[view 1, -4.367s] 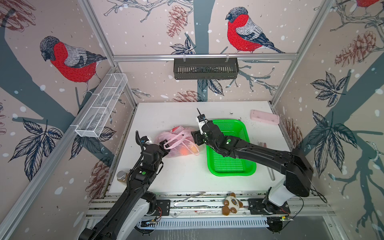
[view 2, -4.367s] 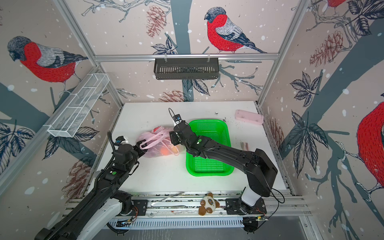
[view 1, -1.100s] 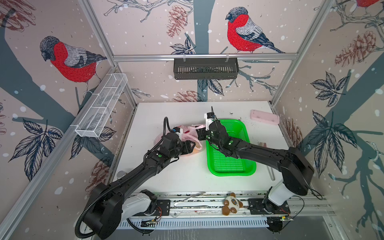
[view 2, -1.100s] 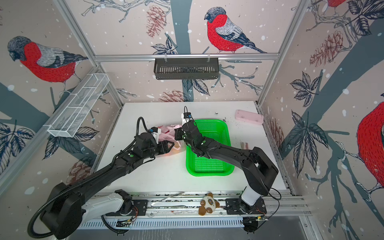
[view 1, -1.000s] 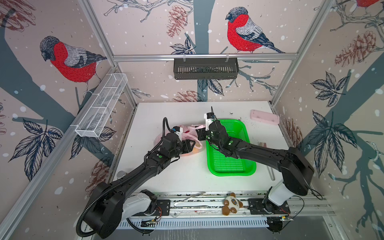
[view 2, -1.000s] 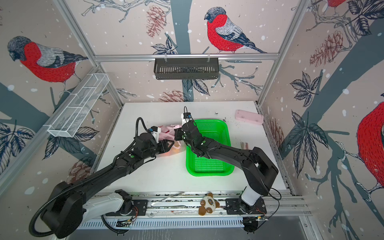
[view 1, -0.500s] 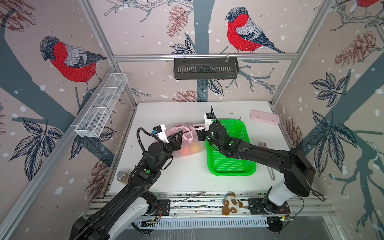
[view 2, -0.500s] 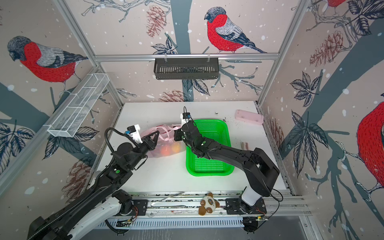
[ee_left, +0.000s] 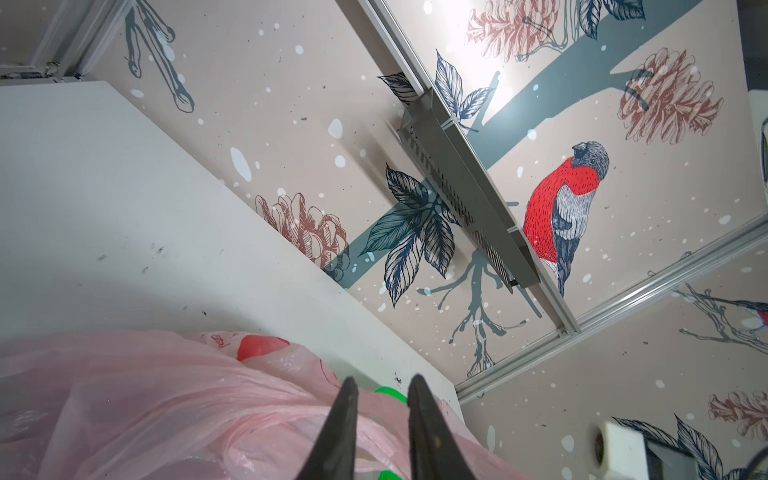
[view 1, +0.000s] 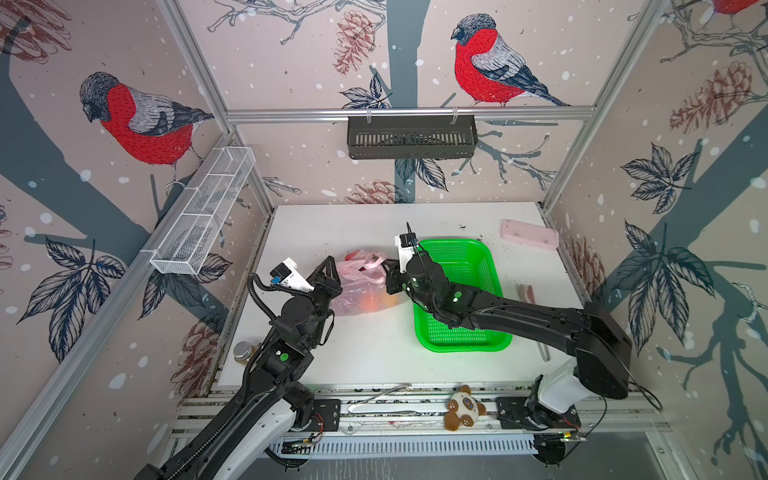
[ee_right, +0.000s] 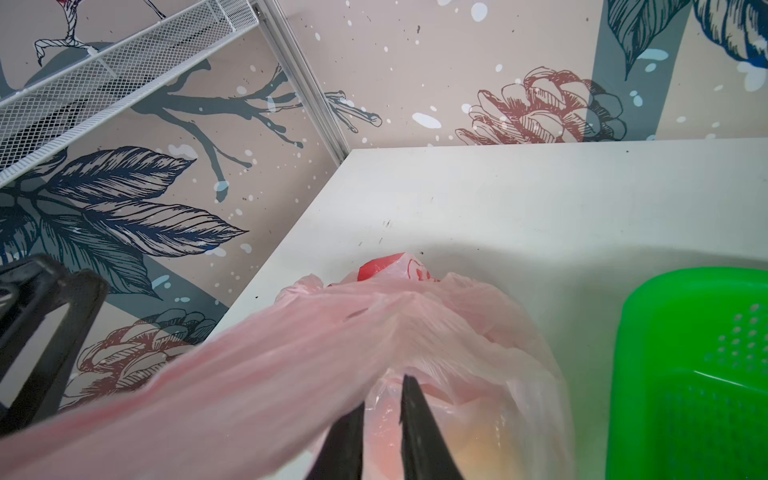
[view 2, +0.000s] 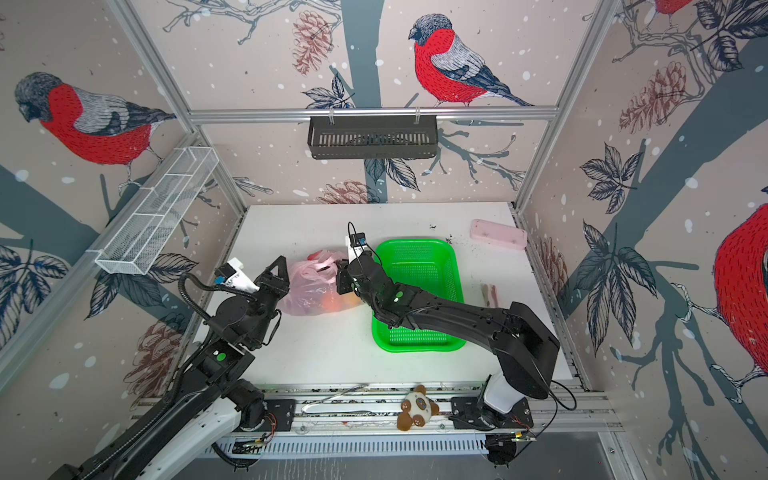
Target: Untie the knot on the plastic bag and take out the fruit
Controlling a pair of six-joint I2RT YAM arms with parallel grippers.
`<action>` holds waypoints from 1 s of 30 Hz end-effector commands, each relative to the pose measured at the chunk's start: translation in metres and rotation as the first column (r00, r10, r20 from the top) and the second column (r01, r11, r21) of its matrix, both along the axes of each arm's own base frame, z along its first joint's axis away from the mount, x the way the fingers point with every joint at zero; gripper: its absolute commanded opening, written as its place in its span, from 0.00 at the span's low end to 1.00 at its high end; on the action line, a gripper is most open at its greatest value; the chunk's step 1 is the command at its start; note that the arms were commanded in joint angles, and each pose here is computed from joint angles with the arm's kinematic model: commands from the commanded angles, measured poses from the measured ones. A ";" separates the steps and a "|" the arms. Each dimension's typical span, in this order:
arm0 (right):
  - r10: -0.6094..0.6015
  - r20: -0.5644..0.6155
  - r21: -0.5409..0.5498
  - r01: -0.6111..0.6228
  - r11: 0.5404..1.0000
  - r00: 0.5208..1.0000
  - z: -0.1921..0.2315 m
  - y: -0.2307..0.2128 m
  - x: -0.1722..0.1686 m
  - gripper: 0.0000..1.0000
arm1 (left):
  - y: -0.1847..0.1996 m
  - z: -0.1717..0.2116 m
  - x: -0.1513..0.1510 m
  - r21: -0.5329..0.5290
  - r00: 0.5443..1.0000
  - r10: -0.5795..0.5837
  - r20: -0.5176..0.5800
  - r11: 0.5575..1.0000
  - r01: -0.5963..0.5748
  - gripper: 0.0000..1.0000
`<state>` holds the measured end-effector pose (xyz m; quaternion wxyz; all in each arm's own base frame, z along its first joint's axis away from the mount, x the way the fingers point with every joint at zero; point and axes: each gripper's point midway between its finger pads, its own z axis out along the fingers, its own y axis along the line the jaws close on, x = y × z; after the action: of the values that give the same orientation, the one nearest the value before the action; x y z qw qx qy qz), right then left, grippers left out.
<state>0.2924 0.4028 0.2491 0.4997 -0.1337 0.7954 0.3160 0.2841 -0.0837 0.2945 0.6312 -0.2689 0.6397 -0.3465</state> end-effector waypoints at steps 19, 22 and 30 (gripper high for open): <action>0.020 -0.157 0.174 0.008 0.985 0.987 0.020 -0.031 -0.043 0.53 | -0.017 -0.018 0.015 0.289 0.917 -0.142 -0.373 0.921 0.260 0.60; 0.061 -0.217 0.209 -0.014 0.978 0.974 0.012 -0.025 -0.053 0.58 | -0.020 -0.018 0.017 0.279 0.917 -0.154 -0.367 0.923 0.266 0.60; -0.058 -0.310 0.085 0.088 0.992 0.949 -0.044 -0.046 -0.047 0.63 | -0.022 -0.018 0.015 0.264 0.916 -0.171 -0.363 0.924 0.277 0.60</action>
<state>0.2423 0.3665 0.2210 0.3961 -0.0473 0.8374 0.3737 0.3001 -0.1057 0.2748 0.5014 -0.1455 0.8133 -0.2568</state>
